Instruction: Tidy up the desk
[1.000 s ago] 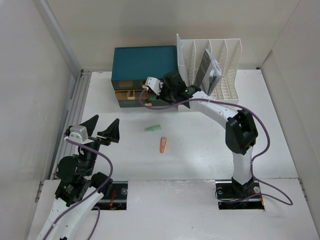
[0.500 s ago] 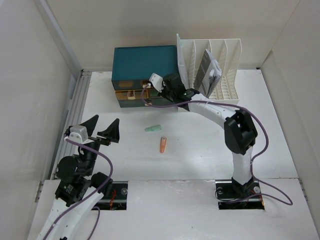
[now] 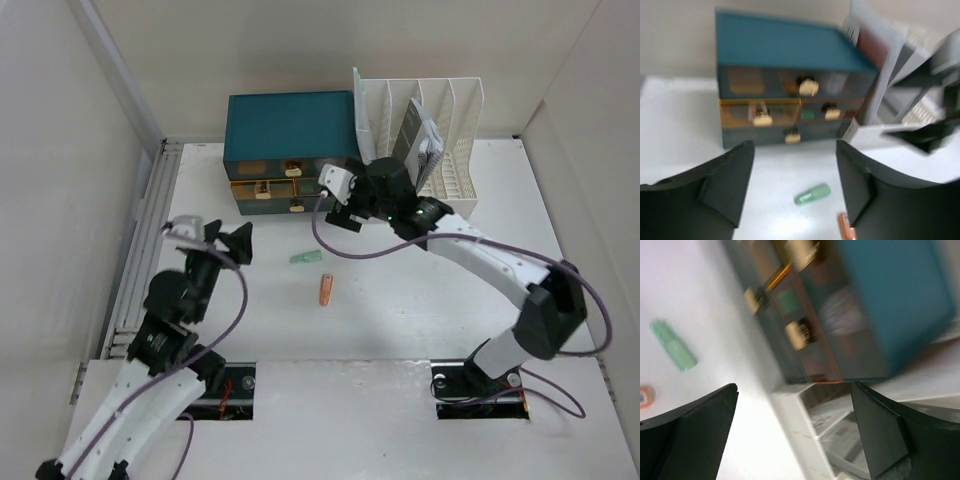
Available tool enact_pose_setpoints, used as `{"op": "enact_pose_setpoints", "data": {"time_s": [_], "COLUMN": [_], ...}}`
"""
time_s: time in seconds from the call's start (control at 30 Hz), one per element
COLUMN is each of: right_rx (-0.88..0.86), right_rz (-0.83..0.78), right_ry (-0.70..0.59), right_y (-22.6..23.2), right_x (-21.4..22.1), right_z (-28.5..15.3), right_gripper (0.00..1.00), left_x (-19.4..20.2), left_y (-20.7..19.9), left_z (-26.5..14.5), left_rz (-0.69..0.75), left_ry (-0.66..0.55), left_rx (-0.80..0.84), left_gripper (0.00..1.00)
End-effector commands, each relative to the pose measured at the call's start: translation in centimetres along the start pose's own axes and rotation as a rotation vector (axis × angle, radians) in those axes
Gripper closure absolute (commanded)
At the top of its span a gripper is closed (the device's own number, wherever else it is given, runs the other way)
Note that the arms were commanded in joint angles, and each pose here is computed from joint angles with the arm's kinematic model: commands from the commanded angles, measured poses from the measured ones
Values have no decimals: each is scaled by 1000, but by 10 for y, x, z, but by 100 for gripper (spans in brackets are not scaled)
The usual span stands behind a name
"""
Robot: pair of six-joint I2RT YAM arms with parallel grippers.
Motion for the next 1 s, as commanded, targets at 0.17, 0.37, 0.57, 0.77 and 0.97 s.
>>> {"op": "enact_pose_setpoints", "data": {"time_s": [0.17, 0.37, 0.57, 0.77, 0.97], "right_rx": [354, 307, 242, 203, 192], "right_rz": [224, 362, 383, 404, 409], "right_ry": [-287, -407, -529, -559, -562], "right_y": [-96, -105, -96, -89, -87], "right_x": [-60, -54, -60, -55, -53], "right_z": [-103, -148, -183, -187, -186], "right_gripper": [0, 21, 43, 44, 44], "left_x": [64, 97, 130, 165, 179], "left_y": [-44, -53, -46, -40, -34], "left_z": [87, 125, 130, 133, 140], "left_rz": [-189, -307, -438, -529, -560], "left_ry": [327, 384, 329, 295, 270], "left_rx": [30, 17, 26, 20, 9], "left_gripper": [54, 64, 59, 53, 50]}}
Point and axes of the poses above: each gripper's point midway between its finger pads, its own z axis out along the fingers, its own y axis along the line the jaws close on, x = y × z, the point moved 3 cm from there along -z, back along the fingers, and after that the axes turned 1 degree about -z, right-handed, at the moved point
